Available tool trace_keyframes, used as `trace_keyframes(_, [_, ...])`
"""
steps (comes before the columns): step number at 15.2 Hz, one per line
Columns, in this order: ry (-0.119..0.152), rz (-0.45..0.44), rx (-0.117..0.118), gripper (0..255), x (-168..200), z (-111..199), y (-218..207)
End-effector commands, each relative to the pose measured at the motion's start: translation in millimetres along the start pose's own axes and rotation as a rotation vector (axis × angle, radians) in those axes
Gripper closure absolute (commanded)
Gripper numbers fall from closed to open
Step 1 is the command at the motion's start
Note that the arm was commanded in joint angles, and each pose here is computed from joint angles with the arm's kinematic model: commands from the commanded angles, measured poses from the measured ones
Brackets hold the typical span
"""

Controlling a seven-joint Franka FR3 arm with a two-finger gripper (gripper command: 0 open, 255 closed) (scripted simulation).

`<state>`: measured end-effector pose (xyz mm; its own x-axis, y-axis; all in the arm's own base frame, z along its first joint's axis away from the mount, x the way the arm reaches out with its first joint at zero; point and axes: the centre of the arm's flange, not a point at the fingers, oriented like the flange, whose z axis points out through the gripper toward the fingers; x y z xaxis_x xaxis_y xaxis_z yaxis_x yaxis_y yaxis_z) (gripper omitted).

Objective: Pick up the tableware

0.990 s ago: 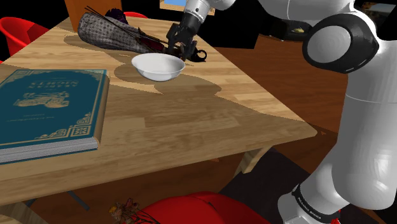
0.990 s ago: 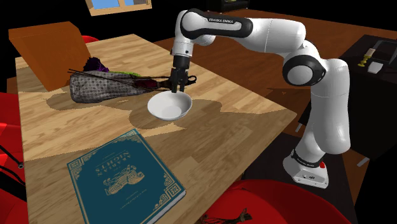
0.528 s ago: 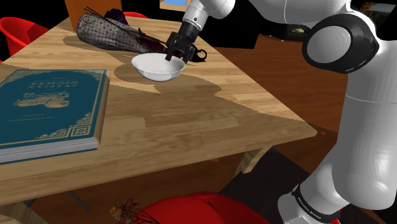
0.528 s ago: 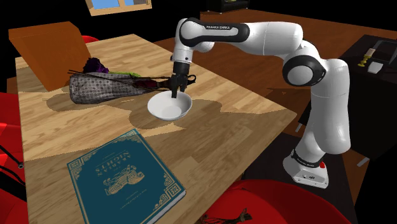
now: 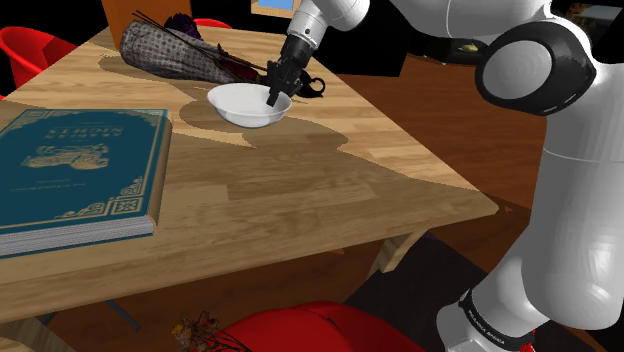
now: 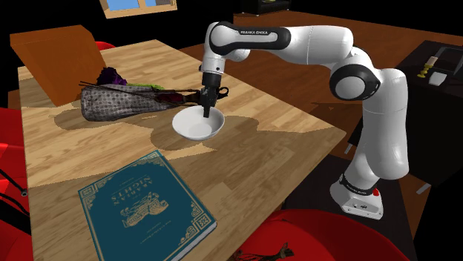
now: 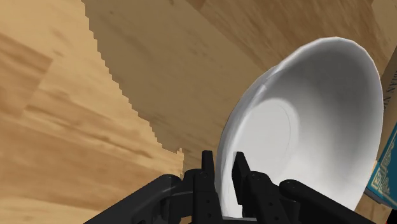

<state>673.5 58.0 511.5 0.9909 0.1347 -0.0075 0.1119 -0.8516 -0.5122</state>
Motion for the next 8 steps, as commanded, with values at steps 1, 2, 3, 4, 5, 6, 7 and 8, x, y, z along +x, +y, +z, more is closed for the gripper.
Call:
trace_keyframes(1, [-0.003, 0.002, -0.001, 255, 0, 1, 1])
trace_keyframes(2, [-0.003, 0.002, -0.001, 255, 1, 1, -1])
trace_keyframes(3, [-0.003, 0.002, -0.001, 255, 0, -4, -3])
trace_keyframes(4, [-0.003, 0.002, -0.001, 255, 0, -8, -6])
trace_keyframes(5, [-0.003, 0.002, -0.001, 255, 0, -13, -9])
trace_keyframes(6, [-0.003, 0.002, -0.001, 255, 0, -17, -12])
trace_keyframes(7, [-0.003, 0.002, -0.001, 255, 0, -22, -14])
trace_keyframes(8, [-0.003, 0.002, -0.001, 255, 0, -26, -17])
